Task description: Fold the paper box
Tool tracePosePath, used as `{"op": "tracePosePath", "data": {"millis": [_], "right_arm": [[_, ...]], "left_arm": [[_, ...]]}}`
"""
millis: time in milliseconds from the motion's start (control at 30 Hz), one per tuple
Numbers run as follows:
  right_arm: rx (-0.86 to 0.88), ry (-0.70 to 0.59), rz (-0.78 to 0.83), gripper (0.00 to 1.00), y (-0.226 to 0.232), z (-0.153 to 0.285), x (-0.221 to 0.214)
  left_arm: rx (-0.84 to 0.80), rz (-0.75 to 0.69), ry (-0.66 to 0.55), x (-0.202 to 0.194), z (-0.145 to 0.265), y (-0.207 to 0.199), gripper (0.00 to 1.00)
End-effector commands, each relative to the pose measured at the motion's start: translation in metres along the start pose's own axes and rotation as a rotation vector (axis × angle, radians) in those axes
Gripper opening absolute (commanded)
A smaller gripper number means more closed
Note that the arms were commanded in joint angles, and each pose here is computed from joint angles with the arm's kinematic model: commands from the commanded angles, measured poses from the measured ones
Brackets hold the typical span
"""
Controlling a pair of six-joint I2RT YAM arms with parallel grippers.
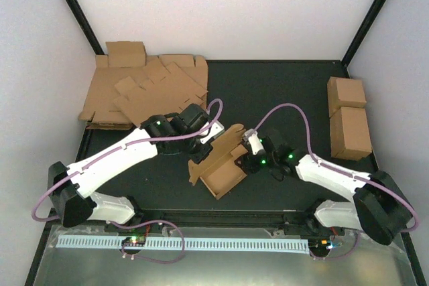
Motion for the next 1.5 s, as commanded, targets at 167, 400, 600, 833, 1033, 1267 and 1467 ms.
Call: {"op": "tracePosePath", "data": {"millis": [167, 400, 600, 833, 1033, 1267, 1467], "right_arm": [[0.148, -0.084, 0.015, 0.83, 0.020, 0.012, 0.018], [0.179, -0.134, -0.086, 0.82, 0.015, 0.018, 0.021], [0.202, -0.174, -0.161, 0.86, 0.002, 0.025, 0.023], [0.200, -0.263, -0.274, 0.79, -0.021, 0.035, 0.016], [0.185, -0.328, -0.358, 0.79, -0.042, 0.047, 0.012], [0.158, -0.365, -0.547, 0.72, -0.081, 0.056, 0.001], [0.293, -0.251, -0.625, 0.66, -0.085, 0.029, -0.011]], "left_arm": [[-0.001, -0.047, 0.032, 0.000, 0.000, -0.002, 0.02], [-0.016, -0.049, 0.028, -0.002, 0.000, -0.003, 0.01], [-0.027, -0.047, 0.023, -0.003, 0.001, -0.004, 0.02], [-0.039, -0.042, 0.031, -0.006, 0.000, -0.005, 0.02], [-0.044, -0.041, 0.038, -0.006, -0.002, -0.006, 0.02], [-0.039, -0.041, 0.037, -0.005, -0.002, -0.005, 0.01], [-0.037, -0.040, 0.012, -0.004, 0.003, -0.005, 0.02]]}}
Point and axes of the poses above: each gripper's point midway between its finger pads, its own z axis back along the fingers, its own y axis along the line the jaws close on, x = y × z, the point moved 7 cm from there along z, back along the fingers, and after that the axes turned 3 degrees about z, right-handed, at the moved point
